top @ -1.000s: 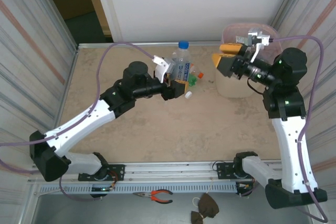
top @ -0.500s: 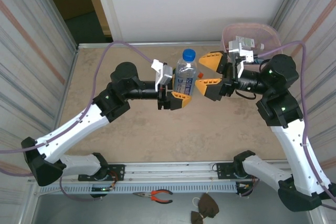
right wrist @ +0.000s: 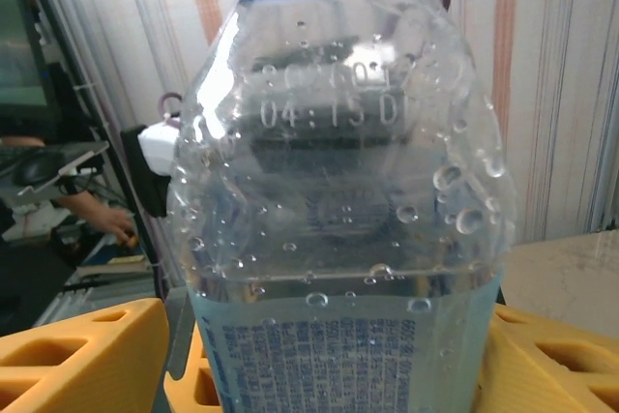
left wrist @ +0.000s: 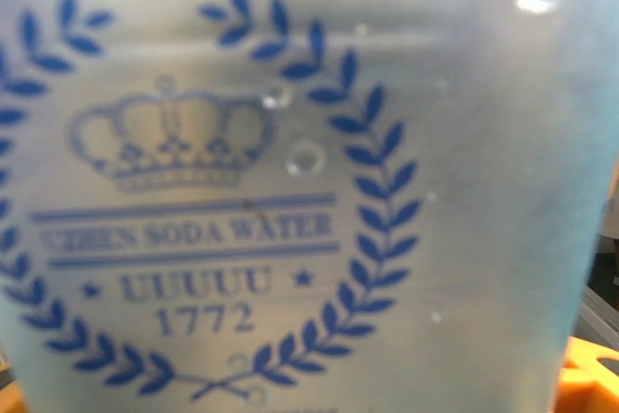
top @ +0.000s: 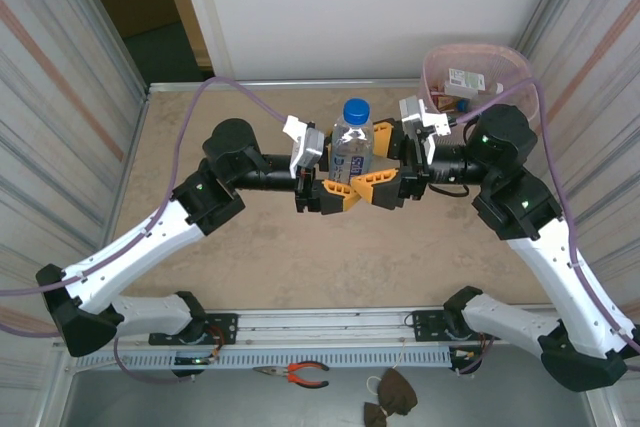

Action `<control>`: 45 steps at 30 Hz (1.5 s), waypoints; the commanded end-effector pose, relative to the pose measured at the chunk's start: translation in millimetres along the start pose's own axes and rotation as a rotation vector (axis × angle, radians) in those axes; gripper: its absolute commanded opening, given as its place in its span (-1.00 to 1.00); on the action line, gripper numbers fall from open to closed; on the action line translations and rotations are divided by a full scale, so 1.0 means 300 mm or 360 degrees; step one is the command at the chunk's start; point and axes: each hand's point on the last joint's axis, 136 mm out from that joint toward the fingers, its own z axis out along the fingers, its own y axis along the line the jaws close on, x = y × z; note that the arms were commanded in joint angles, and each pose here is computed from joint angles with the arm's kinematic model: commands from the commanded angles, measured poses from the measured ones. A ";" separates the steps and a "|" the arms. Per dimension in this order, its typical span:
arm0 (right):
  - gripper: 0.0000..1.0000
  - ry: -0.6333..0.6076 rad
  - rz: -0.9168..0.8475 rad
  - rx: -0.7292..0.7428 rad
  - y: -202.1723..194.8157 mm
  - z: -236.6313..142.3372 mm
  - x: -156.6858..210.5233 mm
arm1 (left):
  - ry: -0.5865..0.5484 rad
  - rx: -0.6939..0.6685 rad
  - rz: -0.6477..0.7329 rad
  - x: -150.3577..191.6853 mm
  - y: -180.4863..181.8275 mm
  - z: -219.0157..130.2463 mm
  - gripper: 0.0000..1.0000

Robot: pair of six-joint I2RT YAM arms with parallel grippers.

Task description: Put the plastic bottles in the bin

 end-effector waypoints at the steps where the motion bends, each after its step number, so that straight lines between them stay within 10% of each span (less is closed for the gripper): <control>1: 0.44 -0.0003 -0.0058 0.0007 -0.001 0.012 -0.017 | -0.0102 0.0043 0.0132 -0.096 -0.041 -0.011 -0.20; 13: 0.12 -0.0017 -0.0073 0.0018 0.002 0.014 -0.027 | -0.0100 0.0005 0.0130 -0.091 -0.027 -0.010 -0.11; 24: 0.01 -0.0045 -0.0189 0.0271 -0.047 -0.031 -0.079 | -0.0100 -0.0168 0.0161 -0.078 -0.009 -0.061 0.56; 45: -0.08 0.0119 0.0400 0.1609 -0.772 -0.581 -0.021 | 0.0019 -0.0410 0.0068 0.040 0.048 -0.146 0.68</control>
